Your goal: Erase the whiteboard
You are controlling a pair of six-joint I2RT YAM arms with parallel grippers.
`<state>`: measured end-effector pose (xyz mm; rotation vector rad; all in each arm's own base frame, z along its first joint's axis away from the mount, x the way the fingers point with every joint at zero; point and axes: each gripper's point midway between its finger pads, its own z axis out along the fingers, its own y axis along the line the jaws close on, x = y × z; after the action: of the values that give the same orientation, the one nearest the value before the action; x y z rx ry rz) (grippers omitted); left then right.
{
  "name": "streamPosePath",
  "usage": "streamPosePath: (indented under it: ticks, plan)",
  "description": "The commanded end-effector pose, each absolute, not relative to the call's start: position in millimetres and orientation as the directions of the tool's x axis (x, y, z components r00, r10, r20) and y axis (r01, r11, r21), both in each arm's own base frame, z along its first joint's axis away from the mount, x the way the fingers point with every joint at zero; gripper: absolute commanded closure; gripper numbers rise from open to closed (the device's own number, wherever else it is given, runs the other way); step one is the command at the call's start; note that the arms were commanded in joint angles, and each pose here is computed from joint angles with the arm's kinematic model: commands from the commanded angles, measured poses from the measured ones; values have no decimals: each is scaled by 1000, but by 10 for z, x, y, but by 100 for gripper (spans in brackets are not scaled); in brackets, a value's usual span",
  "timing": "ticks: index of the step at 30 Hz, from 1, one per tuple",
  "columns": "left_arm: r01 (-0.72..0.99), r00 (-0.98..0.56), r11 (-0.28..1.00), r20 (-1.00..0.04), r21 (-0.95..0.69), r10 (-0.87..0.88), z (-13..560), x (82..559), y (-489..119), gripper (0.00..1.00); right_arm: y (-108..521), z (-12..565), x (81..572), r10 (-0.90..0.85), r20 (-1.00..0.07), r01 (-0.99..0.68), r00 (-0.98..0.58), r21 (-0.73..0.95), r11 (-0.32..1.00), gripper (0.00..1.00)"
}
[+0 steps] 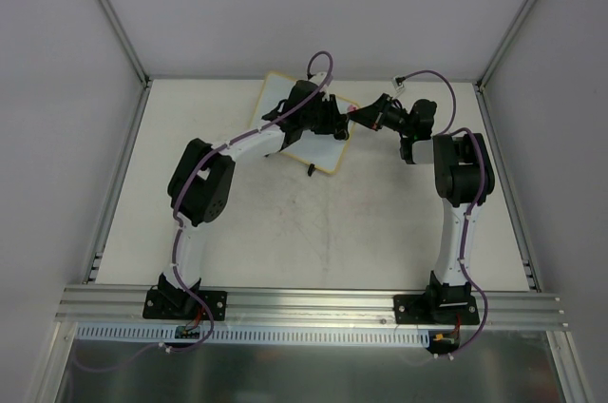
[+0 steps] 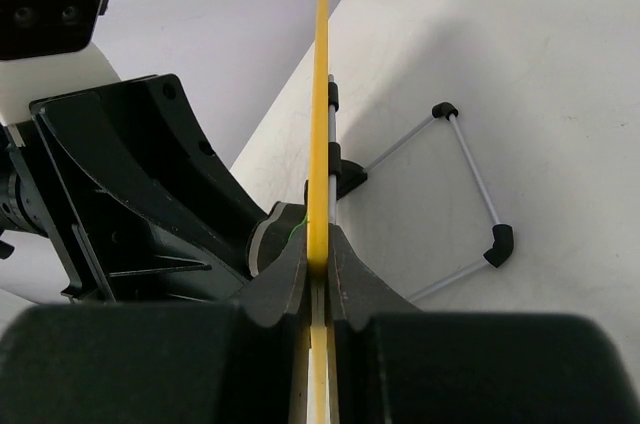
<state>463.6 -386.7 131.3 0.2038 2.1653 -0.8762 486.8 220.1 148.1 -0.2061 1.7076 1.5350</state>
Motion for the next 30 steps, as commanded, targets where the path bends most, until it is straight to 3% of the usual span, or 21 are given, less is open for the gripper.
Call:
streamPosePath:
  ticks: [1, 19, 24, 30]
  plan:
    - [277, -779, 843, -621, -461, -84, 522, 4556, -3544, 100, 2428, 2265, 4417, 298, -848, -870, -438, 483, 95, 100]
    - [56, -730, 906, -636, -420, -250, 623, 5141, -2211, 100, 2426, 2296, 4396, 297, -851, -874, -433, 477, 93, 100]
    - [37, -740, 913, -625, -407, -249, 589, 5169, -2085, 100, 2425, 2298, 4393, 297, -852, -875, -431, 475, 94, 100]
    - [89, -760, 901, -614, -425, -215, 580, 5051, -2356, 100, 2432, 2291, 4391, 296, -852, -874, -433, 477, 93, 100]
